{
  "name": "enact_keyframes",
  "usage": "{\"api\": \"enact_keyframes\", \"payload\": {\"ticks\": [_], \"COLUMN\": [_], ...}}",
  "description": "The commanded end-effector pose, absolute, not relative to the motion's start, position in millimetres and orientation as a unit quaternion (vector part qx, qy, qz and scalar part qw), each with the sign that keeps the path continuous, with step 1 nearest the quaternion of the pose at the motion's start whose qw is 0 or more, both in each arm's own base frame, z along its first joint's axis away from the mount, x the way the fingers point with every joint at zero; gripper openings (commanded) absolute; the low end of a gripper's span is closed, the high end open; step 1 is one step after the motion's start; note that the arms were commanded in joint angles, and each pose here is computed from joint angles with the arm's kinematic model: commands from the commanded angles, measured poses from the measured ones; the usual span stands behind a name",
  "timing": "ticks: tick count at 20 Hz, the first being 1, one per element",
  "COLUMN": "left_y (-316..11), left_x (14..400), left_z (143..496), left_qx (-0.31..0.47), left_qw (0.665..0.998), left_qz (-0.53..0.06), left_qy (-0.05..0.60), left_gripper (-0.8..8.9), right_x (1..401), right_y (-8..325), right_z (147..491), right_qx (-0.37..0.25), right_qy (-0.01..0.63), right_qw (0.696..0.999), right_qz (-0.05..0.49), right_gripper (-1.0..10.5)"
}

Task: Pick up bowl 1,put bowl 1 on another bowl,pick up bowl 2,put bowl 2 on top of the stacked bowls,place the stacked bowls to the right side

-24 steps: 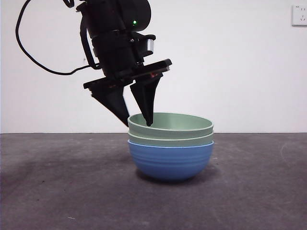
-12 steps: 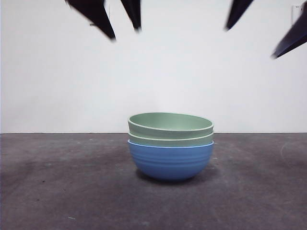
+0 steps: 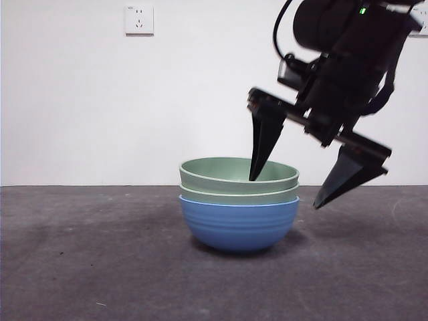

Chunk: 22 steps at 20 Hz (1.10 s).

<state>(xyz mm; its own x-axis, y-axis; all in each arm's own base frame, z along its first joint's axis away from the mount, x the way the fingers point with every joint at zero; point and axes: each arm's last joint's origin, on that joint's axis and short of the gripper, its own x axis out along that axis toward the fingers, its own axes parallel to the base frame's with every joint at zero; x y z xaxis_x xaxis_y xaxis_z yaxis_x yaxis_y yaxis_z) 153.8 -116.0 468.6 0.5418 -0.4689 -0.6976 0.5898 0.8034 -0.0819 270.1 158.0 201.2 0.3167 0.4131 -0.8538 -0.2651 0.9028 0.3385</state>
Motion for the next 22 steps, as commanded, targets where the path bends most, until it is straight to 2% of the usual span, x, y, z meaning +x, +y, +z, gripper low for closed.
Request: {"api": "enact_keyframes", "payload": {"ticks": [1,5,7,11,18,22], "left_y": [-111.6,-108.9,-108.9,-108.9,-109.0,-109.0], "left_x": [147.0,143.3,143.4,143.3,143.4,143.5], "left_z": [471.5,472.6,472.5,472.6,472.6,472.6], "left_qx": [0.084,0.084,0.084,0.084,0.084,0.084], "left_qw": [0.876,0.877,0.876,0.877,0.876,0.877], "left_qz": [-0.307,-0.307,-0.307,-0.307,-0.307,-0.307], "left_qy": [0.362,0.361,0.362,0.361,0.361,0.361], "left_gripper": [3.19,3.19,3.19,3.19,3.18,3.18], "right_x": [272.9,275.0,275.6,275.2,274.9,275.0], "right_y": [159.9,161.4,161.8,162.4,162.1,151.2], "right_z": [189.8,183.9,184.3,184.4,187.5,205.1], "right_qx": [0.074,0.073,0.074,0.079,0.080,0.089], "right_qy": [0.559,0.564,0.561,0.564,0.558,0.530], "right_qw": [0.801,0.798,0.800,0.795,0.798,0.816], "right_qz": [0.201,0.199,0.202,0.211,0.213,0.212], "right_gripper": [4.6,2.9,1.4,0.1,-0.1,-0.1]}}
